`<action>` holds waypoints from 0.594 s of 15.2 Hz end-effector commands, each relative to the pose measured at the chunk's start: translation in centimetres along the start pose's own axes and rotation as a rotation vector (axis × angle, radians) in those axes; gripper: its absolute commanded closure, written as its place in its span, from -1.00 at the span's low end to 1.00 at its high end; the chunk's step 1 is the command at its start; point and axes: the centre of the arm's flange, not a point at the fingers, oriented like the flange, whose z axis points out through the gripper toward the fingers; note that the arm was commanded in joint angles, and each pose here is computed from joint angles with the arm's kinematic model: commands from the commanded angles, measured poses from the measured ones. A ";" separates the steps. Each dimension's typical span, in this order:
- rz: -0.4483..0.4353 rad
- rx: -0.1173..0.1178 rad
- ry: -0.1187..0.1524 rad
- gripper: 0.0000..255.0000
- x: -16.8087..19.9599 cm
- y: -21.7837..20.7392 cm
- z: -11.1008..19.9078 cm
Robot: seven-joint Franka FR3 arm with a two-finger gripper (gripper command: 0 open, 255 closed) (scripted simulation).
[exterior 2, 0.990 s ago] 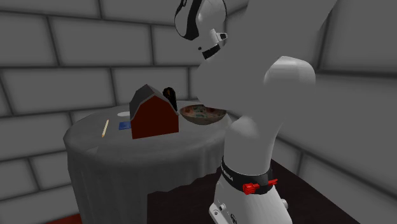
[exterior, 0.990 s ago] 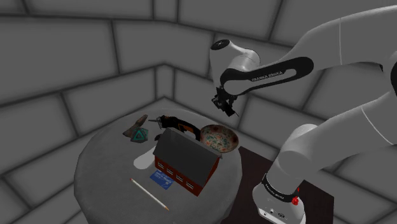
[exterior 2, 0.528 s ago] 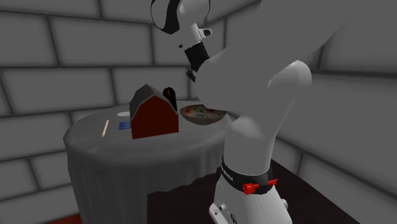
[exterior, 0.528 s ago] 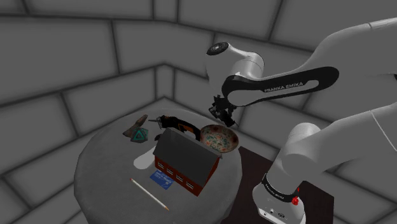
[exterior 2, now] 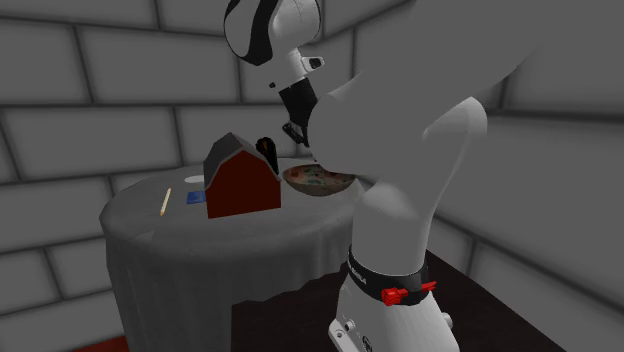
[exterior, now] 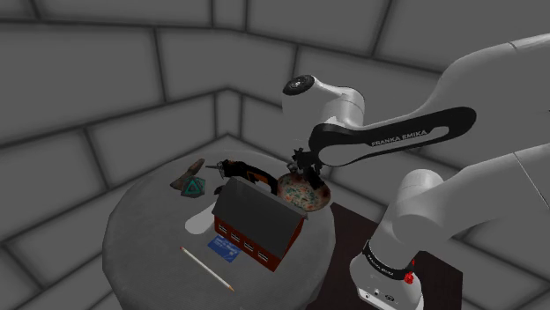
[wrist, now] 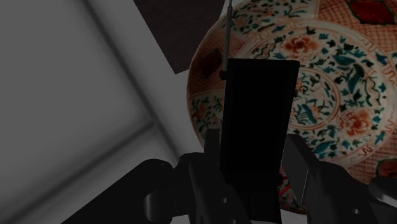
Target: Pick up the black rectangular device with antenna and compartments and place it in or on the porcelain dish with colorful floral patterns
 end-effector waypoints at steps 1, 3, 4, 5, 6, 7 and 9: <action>0.000 0.000 0.000 1.00 -0.2 -0.5 0.9; 0.000 0.000 0.000 1.00 -0.3 -1.0 1.8; 0.000 0.000 0.000 1.00 -0.4 -1.2 2.3; 0.000 0.000 0.000 1.00 -0.5 -1.4 2.8; 0.000 0.000 0.000 1.00 -0.5 -1.6 3.2; 0.000 0.000 0.000 1.00 -0.6 -1.9 3.7; 0.000 0.000 0.000 1.00 -0.7 -2.1 4.2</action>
